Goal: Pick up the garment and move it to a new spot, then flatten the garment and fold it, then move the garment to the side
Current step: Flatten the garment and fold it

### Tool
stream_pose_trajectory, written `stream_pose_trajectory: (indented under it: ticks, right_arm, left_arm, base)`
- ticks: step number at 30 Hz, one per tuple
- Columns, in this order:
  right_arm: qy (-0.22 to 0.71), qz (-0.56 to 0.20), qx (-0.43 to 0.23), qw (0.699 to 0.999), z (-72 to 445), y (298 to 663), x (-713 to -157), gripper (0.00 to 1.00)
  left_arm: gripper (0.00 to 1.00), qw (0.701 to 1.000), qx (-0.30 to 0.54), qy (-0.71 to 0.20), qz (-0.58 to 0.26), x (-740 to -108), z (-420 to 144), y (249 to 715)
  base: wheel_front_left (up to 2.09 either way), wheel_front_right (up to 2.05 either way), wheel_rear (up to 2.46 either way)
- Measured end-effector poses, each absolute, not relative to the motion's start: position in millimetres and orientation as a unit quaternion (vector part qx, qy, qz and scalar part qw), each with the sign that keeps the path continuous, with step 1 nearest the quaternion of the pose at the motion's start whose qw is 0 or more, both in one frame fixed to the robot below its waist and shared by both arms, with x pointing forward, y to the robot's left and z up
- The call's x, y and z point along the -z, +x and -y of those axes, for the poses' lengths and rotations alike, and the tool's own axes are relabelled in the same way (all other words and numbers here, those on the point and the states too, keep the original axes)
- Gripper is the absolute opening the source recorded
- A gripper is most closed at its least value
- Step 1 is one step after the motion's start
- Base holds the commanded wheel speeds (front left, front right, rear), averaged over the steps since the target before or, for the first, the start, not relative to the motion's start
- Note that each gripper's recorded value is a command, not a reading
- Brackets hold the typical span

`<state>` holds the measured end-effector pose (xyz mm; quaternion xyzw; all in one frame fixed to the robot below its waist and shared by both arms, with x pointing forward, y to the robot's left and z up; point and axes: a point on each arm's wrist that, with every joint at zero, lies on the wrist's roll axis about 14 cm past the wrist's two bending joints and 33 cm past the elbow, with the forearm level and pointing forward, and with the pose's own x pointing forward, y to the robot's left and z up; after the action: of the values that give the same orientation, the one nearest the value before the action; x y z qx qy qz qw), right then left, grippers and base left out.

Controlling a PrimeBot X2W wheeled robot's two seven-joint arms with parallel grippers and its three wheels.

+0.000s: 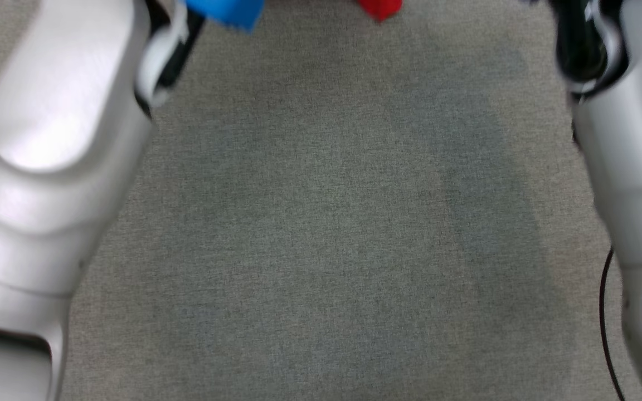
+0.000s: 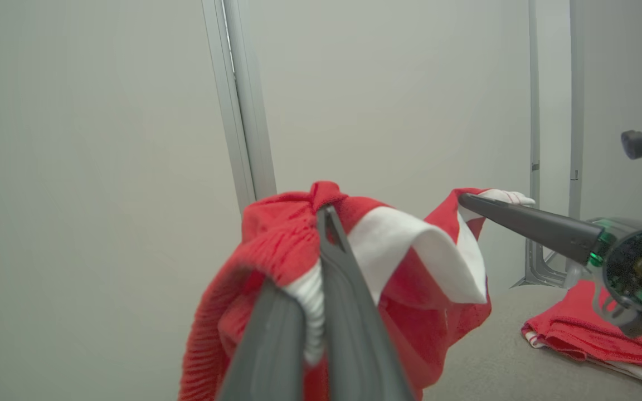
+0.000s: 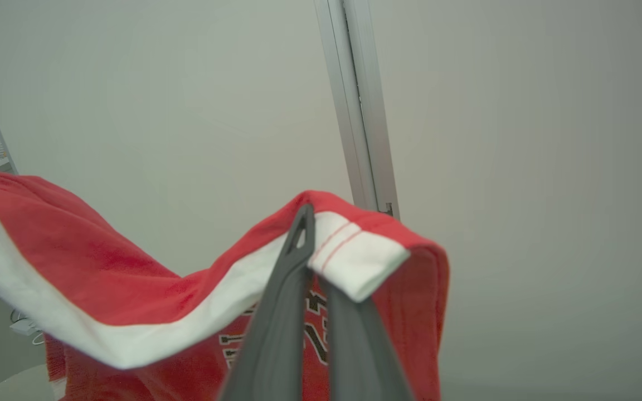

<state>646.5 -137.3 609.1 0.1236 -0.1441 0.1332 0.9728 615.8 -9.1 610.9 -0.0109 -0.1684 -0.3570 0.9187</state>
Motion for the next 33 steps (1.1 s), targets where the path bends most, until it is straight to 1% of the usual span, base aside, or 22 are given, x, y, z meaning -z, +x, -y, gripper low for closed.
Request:
stream_pose_trajectory:
  ticks: [2,6,10,15,21,25,28,33]
  right_arm:
    - [0.128,0.12,-0.135,0.975,134.7,633.6,-585.3,0.0]
    - [0.134,0.063,-0.144,0.979,126.3,596.5,-534.3,0.0]
    - [0.158,0.019,-0.142,0.977,123.3,553.5,-499.3,0.0]
    - [0.176,-0.032,-0.137,0.974,123.9,494.7,-464.5,0.0]
    - [0.194,-0.083,-0.131,0.969,124.2,428.5,-437.1,0.0]
    - [0.203,-0.1,-0.121,0.967,129.3,392.2,-430.1,0.0]
    - [0.208,-0.112,-0.119,0.964,128.2,364.4,-424.9,0.0]
    - [0.222,-0.114,-0.109,0.962,130.8,334.8,-425.5,0.0]
  left_arm:
    - [0.0,0.924,0.354,-0.022,0.142,-587.4,4.3,604.2]
    - [0.0,0.936,0.337,-0.04,0.094,-543.9,-10.4,572.2]
    - [0.0,0.945,0.319,-0.062,0.038,-502.4,-22.5,529.2]
    - [0.0,0.952,0.295,-0.087,-0.012,-472.7,-35.2,476.5]
    - [0.0,0.949,0.294,-0.092,-0.063,-447.6,-38.7,411.3]
    - [0.0,0.945,0.3,-0.088,-0.092,-435.4,-39.3,371.4]
    - [0.0,0.945,0.299,-0.084,-0.102,-432.3,-43.9,349.0]
    - [0.0,0.947,0.292,-0.084,-0.107,-432.3,-51.8,323.7]
  base:
    - [0.0,0.0,0.0]
    - [0.0,0.0,0.0]
    - [0.0,0.0,0.0]
    - [0.0,0.0,0.0]
    - [0.0,0.0,0.0]
    - [0.0,0.0,0.0]
    - [0.0,0.0,0.0]
    - [0.0,0.0,0.0]
